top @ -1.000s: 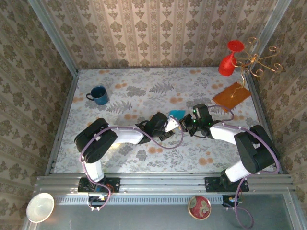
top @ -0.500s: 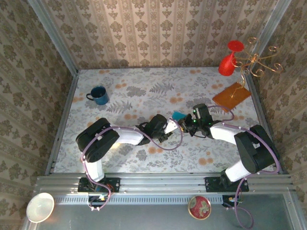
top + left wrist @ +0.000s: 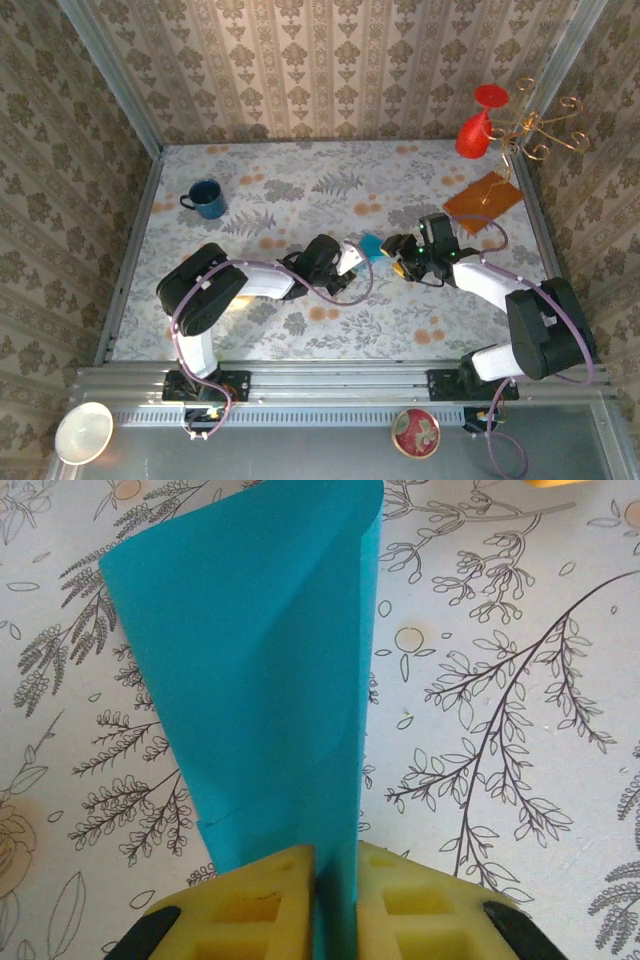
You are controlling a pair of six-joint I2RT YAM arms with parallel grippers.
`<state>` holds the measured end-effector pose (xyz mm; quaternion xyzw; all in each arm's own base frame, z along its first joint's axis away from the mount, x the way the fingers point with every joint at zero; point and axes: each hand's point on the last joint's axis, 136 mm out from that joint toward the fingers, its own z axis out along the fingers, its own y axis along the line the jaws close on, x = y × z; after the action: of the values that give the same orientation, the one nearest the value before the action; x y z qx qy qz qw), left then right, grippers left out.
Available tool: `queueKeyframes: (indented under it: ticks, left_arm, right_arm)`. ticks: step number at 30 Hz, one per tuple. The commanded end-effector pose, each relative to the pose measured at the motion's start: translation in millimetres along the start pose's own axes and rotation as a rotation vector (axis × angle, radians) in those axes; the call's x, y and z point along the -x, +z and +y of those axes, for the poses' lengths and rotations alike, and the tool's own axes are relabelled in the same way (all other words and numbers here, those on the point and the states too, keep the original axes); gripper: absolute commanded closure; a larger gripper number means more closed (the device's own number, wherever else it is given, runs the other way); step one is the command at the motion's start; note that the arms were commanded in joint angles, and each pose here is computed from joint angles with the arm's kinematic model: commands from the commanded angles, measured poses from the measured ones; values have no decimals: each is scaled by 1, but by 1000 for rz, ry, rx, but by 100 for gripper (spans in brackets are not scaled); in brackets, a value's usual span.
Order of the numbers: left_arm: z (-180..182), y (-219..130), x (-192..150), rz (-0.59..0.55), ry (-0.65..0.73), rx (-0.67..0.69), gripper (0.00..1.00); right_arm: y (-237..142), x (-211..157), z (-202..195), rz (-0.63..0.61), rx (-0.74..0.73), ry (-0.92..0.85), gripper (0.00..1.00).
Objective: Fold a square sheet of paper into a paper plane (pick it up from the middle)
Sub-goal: Fold the wing for the fifth time at the center of the table.
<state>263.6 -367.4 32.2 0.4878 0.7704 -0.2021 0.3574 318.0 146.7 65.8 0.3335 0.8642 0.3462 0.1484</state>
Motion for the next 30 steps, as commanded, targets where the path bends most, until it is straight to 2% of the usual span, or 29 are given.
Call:
queueKeyframes:
  ticks: [1, 10, 18, 23, 30]
  left_arm:
    - [-6, 1, -8, 1, -92, -74, 83]
    - [-2, -1, -15, -4, -212, -136, 82]
    - [0, 0, -17, -4, -266, -164, 81]
    - [2, -1, -18, -8, -298, -170, 81]
    - [5, -1, -19, -8, -341, -176, 81]
  right_arm:
    - [-3, 1, -16, -10, -69, -53, 38]
    - [4, -11, -6, 74, -22, -155, 37]
    - [22, -30, -1, 164, -57, -271, 37]
    - [31, -32, 3, 171, -85, -306, 37]
    - [42, -32, -1, 173, -139, -319, 43]
